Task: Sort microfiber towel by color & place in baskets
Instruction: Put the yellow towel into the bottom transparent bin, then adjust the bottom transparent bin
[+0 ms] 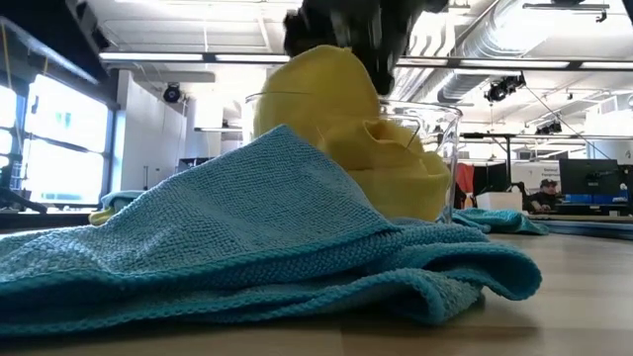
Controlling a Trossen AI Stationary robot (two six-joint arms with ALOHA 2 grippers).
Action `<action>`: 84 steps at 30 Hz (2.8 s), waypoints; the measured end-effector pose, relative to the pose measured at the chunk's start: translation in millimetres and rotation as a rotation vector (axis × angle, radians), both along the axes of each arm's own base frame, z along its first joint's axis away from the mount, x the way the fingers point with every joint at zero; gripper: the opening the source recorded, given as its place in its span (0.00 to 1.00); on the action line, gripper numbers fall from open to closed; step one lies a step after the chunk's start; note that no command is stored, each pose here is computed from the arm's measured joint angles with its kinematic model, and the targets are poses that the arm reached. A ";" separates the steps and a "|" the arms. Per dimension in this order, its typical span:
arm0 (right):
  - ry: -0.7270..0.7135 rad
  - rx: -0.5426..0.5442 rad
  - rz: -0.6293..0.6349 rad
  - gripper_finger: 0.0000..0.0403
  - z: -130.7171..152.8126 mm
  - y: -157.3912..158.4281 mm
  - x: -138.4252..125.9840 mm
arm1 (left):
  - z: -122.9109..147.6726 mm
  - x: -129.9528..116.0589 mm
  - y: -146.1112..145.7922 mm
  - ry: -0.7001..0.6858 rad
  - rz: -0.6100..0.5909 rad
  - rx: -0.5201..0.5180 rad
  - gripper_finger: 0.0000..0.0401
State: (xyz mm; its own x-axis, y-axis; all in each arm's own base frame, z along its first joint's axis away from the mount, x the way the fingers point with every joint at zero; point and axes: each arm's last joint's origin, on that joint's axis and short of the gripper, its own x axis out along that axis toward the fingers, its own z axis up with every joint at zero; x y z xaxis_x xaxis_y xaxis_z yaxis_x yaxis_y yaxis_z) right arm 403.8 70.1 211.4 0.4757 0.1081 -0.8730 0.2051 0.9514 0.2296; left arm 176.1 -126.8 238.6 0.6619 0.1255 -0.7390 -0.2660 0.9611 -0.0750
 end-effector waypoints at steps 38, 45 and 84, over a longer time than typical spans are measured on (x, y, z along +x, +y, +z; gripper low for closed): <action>0.084 -0.112 -0.029 0.50 -35.6 -25.3 11.3 | -23.9 -4.0 56.7 -0.076 -0.012 -0.115 0.00; 0.097 -0.110 -0.051 0.50 -29.7 -25.3 12.1 | -24.0 -3.6 58.2 -0.072 -0.022 -0.097 0.00; 0.168 0.001 -0.391 0.01 -4.2 -54.5 -118.7 | -27.3 -7.1 58.9 -0.022 -0.001 -0.120 0.00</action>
